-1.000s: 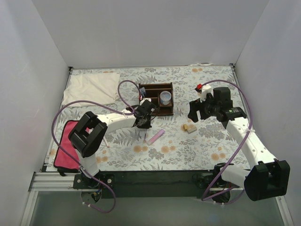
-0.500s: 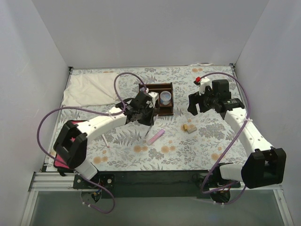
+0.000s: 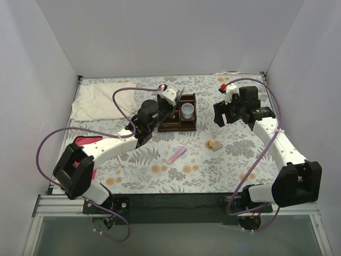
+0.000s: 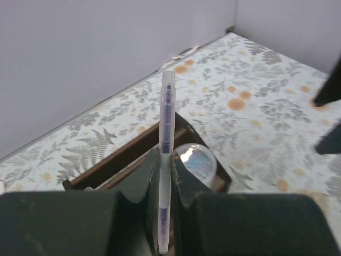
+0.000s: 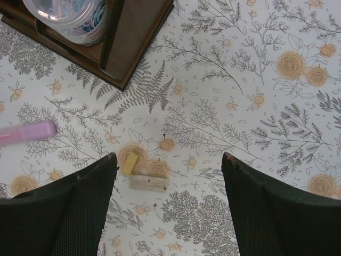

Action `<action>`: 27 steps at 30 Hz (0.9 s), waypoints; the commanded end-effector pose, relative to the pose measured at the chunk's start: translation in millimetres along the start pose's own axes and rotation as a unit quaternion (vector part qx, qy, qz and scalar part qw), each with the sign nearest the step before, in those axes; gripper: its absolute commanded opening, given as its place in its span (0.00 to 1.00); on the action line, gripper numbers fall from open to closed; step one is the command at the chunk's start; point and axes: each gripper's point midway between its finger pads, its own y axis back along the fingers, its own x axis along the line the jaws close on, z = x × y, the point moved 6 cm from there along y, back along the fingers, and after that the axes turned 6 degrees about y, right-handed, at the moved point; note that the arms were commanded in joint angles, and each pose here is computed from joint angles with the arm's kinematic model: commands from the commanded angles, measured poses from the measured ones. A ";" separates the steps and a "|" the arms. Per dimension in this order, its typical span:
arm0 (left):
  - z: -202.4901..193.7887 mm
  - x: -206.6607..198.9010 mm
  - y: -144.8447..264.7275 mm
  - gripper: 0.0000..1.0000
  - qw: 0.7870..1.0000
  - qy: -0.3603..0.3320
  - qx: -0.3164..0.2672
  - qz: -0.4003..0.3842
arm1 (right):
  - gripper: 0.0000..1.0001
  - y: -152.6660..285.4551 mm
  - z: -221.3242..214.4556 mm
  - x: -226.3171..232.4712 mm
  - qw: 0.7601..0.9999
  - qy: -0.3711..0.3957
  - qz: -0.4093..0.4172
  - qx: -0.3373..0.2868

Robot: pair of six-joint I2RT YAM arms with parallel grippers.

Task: Sort the stationery into containers
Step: Place the pen in the storage box.

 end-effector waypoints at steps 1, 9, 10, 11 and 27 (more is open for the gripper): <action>22.1 30.8 -28.9 0.00 0.983 -0.057 -0.152 0.086 | 0.84 10.1 23.4 -12.2 0.999 0.026 -0.031 -0.027; 8.4 56.4 -58.5 0.00 0.970 -0.063 -0.197 0.126 | 0.84 15.9 14.0 -11.1 0.999 0.023 -0.039 -0.016; 8.5 56.9 -59.7 0.00 0.970 -0.061 -0.198 0.126 | 0.84 16.6 13.0 -10.9 0.999 0.022 -0.040 -0.015; 8.3 58.3 -60.5 0.00 0.970 -0.061 -0.199 0.128 | 0.84 16.4 11.5 -10.8 0.999 0.021 -0.041 -0.014; -27.4 58.7 -59.4 0.00 0.980 -0.014 -0.156 0.125 | 0.84 10.2 9.6 -14.6 0.999 0.022 -0.041 -0.003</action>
